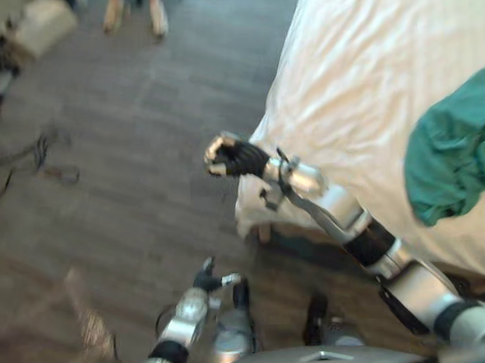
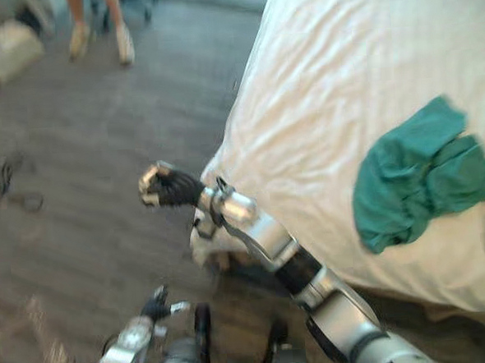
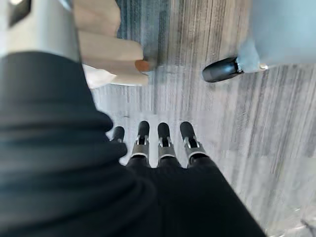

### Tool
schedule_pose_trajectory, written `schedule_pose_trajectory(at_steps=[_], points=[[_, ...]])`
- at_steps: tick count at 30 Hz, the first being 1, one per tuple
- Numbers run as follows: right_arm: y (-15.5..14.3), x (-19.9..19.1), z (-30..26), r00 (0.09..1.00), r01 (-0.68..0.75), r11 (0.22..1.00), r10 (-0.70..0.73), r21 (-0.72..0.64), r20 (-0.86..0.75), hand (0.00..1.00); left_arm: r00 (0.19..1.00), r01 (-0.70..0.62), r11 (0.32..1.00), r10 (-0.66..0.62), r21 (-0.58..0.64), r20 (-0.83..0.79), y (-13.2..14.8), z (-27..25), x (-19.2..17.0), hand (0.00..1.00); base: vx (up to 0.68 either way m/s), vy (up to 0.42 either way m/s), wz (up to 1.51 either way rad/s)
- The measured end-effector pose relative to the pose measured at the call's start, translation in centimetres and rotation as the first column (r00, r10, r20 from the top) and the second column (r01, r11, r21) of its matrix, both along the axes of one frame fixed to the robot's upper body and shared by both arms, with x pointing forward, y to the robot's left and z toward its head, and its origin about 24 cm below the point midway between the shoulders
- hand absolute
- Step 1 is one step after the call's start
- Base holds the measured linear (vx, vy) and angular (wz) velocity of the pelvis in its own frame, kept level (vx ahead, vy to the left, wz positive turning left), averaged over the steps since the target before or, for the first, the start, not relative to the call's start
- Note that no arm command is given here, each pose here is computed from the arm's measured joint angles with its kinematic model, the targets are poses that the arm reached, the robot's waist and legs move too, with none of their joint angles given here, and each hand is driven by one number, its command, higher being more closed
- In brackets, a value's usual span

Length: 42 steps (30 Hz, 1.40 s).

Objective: Tidy the bed and pick cloth on bed and put in laundry

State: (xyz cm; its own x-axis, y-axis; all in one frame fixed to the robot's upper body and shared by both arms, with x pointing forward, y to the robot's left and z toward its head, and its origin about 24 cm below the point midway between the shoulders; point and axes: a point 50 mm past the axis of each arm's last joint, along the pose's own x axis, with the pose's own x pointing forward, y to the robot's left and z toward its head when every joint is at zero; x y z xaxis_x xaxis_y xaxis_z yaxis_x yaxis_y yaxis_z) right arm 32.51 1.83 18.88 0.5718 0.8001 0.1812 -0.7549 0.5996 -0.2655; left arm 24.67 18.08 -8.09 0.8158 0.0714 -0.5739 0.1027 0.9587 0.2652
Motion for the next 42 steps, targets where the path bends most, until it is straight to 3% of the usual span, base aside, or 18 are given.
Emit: schedule_pose_trajectory(at_steps=[6, 12, 22, 30, 35, 42], points=[[0.1, 1.3, 7.4, 0.977, 0.071, 0.994, -0.086, 0.082, 0.194, 1.0, 0.977, 0.045, 0.999, -0.041, -0.015, 0.209, -1.4, 5.8, 6.5, 0.0, -0.03, 0.012, 0.14], [0.3, 1.6, 9.9, 0.957, 0.128, 0.984, -0.156, 0.126, 0.244, 1.0, 0.942, 0.09, 0.996, -0.086, 0.003, 0.325, -2.7, 10.8, 10.6, 0.0, -0.06, -0.009, 0.1], [-3.7, 4.8, 7.5, 0.923, 0.363, 0.91, -0.381, 0.2, 0.059, 1.0, 0.927, 0.098, 0.981, -0.029, -0.167, 0.375, -5.8, 14.2, 12.9, 0.0, -0.09, -0.041, -0.01], [-2.2, 5.9, 3.4, 0.911, 0.411, 0.893, -0.401, 0.184, -0.094, 1.0, 0.882, 0.11, 0.94, 0.058, -0.324, 0.468, -8.8, 19.0, 14.6, 0.0, -0.02, -0.017, -0.01], [-2.0, 6.5, 1.4, 0.884, 0.455, 0.871, -0.415, 0.187, -0.217, 1.0, 0.871, 0.065, 0.909, 0.15, -0.412, 0.468, -9.0, 20.3, 15.1, 0.0, -0.02, -0.006, 0.02], [-4.9, 7.0, -3.3, 0.812, 0.529, 0.828, -0.432, 0.183, -0.393, 1.0, 0.885, -0.033, 0.902, 0.226, -0.43, 0.406, -8.1, 18.4, 14.7, 0.0, 0.0, 0.004, -0.08]])
